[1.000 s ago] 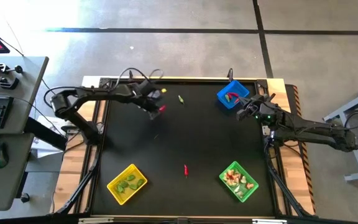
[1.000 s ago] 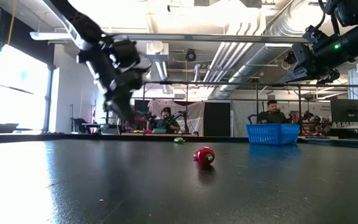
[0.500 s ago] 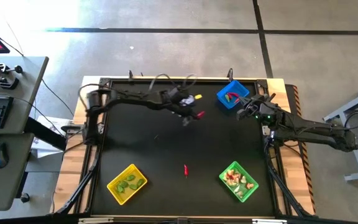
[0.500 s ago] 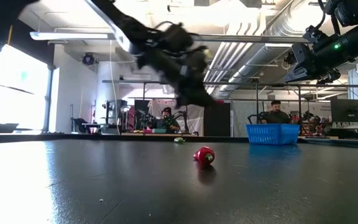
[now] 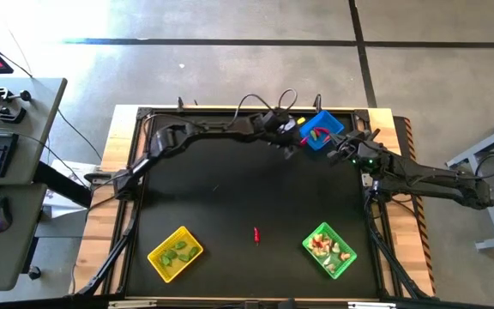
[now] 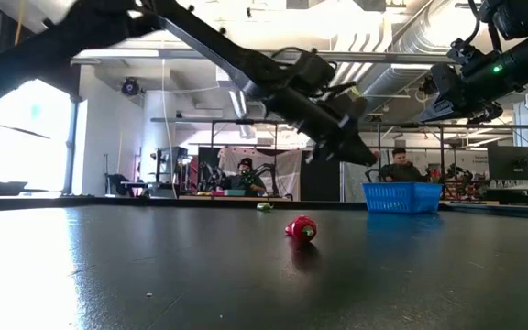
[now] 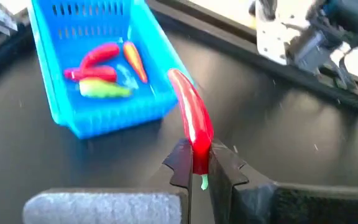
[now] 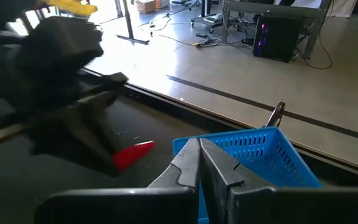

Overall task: Sort produce into baskets
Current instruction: Put the red chili pepper into the blue bin

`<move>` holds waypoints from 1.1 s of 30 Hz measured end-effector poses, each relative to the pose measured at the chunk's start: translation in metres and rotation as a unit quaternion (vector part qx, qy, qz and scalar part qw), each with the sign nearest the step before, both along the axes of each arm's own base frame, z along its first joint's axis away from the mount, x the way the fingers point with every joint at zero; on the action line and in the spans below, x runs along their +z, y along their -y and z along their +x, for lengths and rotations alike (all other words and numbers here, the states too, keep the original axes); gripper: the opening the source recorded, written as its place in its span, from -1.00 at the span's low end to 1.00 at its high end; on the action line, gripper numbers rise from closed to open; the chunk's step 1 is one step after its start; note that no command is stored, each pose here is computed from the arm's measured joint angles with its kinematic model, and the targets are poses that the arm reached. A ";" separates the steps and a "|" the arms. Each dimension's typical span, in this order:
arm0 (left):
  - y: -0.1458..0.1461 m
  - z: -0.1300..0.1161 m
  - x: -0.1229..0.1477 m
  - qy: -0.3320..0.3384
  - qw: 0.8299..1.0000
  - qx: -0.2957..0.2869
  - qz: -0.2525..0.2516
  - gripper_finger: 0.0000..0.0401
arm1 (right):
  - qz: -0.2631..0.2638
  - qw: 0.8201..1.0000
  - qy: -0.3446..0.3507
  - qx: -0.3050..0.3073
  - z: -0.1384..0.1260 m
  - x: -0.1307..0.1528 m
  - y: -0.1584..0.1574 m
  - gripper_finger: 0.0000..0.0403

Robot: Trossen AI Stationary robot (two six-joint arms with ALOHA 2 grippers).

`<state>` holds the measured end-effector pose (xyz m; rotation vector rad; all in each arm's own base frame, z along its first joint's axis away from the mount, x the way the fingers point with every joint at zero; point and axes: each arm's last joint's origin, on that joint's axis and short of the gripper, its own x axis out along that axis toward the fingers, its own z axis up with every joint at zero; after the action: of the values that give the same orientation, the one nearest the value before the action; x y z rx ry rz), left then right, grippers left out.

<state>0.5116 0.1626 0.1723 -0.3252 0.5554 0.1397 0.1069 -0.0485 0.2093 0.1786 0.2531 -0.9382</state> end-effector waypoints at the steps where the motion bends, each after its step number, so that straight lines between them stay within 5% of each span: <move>1: -0.003 0.005 -0.001 0.004 1.000 0.002 0.001 -0.96 | 0.000 1.000 0.000 0.000 0.000 0.000 0.000 -1.00; 10: -0.021 0.032 0.001 0.048 0.999 0.018 0.007 -0.96 | 0.009 1.000 0.000 -0.003 -0.001 -0.002 0.000 -1.00; 23: -0.054 0.028 -0.017 0.057 0.997 0.056 0.023 -0.96 | 0.012 1.000 -0.003 -0.003 -0.001 -0.002 0.000 -1.00; 33: -0.052 0.030 -0.018 0.062 0.997 0.046 0.030 -0.88 | 0.013 1.000 -0.002 -0.004 -0.001 -0.002 0.000 -1.00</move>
<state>0.5414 0.2145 0.1539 -0.2995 0.4119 0.2231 0.1061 -0.0482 0.2069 0.2016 0.2677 -0.9438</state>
